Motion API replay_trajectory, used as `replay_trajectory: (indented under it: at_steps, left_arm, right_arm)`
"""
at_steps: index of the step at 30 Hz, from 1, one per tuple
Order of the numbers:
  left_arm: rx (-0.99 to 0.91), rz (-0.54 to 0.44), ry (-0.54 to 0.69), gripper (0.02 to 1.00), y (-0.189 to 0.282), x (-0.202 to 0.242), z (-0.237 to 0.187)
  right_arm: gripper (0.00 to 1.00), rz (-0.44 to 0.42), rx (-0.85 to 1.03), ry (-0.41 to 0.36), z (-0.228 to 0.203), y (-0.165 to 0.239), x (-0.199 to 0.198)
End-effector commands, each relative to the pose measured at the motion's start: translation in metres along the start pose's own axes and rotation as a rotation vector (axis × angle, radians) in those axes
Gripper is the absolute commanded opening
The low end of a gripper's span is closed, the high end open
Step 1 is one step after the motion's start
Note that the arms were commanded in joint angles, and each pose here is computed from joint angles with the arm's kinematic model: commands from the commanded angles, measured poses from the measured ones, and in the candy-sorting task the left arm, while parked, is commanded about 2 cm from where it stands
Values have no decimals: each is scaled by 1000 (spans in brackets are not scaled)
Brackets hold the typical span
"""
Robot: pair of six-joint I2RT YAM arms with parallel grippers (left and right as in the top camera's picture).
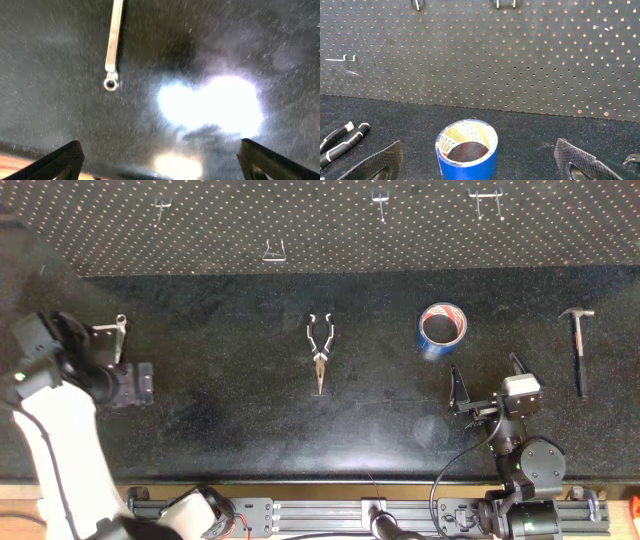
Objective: Place Tools Onto Pegboard
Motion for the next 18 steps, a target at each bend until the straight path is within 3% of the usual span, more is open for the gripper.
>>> replay_trajectory:
  at_steps: [1, 6, 18]
  left_arm:
    - [59, -58, -61, 993, -19, 43, 5]
    - [134, -144, -101, 993, -69, 66, 13]
    - [94, -167, -187, 996, -134, 74, 39]
  right_arm:
    - [987, -7, 0, 6, -1, 0, -1]
    - [987, -7, 0, 6, -1, 0, -1]
    - [987, -7, 1, 6, -1, 0, -1]
Point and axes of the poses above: each gripper's point midway between its finger pads, its own y axis back along the fingers, its own x axis along the line the jaws close on, z = x × y, the point moved 5 cm from there along y, back along the fingers, and after that the axes turned 12 degrees about -y, right-handed, at the moved point
